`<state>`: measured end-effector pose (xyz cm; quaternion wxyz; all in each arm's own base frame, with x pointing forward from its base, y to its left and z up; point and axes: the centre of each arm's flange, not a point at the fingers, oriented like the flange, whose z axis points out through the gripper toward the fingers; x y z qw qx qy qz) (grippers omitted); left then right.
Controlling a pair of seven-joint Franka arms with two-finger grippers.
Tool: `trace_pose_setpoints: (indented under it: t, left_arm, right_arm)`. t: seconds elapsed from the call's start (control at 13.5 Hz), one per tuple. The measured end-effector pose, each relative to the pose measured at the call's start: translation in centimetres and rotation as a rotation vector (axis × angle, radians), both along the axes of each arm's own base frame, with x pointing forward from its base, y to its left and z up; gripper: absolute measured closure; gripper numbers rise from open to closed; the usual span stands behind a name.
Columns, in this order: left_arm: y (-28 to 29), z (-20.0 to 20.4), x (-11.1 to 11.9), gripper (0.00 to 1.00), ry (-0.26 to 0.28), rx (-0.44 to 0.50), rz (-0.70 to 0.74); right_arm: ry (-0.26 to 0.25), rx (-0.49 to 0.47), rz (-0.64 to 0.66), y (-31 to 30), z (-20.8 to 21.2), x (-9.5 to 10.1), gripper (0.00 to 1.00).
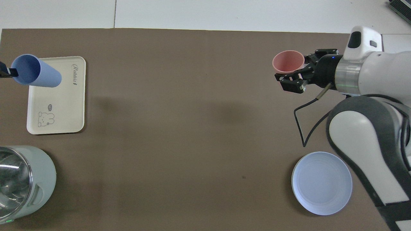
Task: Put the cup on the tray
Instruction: 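Carry the cup to the tray with the left gripper while the right withdraws, then set the cup on the tray with the left gripper while the right retracts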
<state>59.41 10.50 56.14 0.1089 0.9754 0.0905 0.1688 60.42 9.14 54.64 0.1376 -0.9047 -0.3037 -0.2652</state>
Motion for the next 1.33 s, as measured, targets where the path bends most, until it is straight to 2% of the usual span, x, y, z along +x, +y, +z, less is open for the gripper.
trace_pose_setpoints:
  t: [0.22,0.52,0.67,0.89,1.11,1.33]
  left_arm:
    - [2.4,-4.4,-0.7,0.96,-0.035,0.045,0.007]
    - [4.9,-9.0,0.2,0.96,-0.058,0.074,0.029]
    - [6.6,-10.9,0.4,0.96,-0.062,0.079,0.063]
    - [7.3,-13.0,0.2,0.96,-0.029,0.053,0.122]
    - [7.2,-14.1,0.3,0.96,-0.004,0.022,0.182]
    - [7.2,-14.8,0.4,0.96,0.014,0.000,0.231]
  right_arm:
    - [-0.029,0.148,-0.037,-6.2,-1.9,0.2,0.15]
    - [-0.140,0.291,-0.017,-12.3,-7.1,-0.7,0.15]
    - [-0.177,0.328,0.007,-14.3,-10.3,-0.9,0.15]
    - [-0.238,0.349,0.073,-16.0,-14.4,-0.6,0.15]
    - [-0.257,0.346,0.107,-18.1,-18.3,-0.7,0.15]
    - [-0.312,0.385,0.151,-20.8,-23.0,-0.5,0.15]
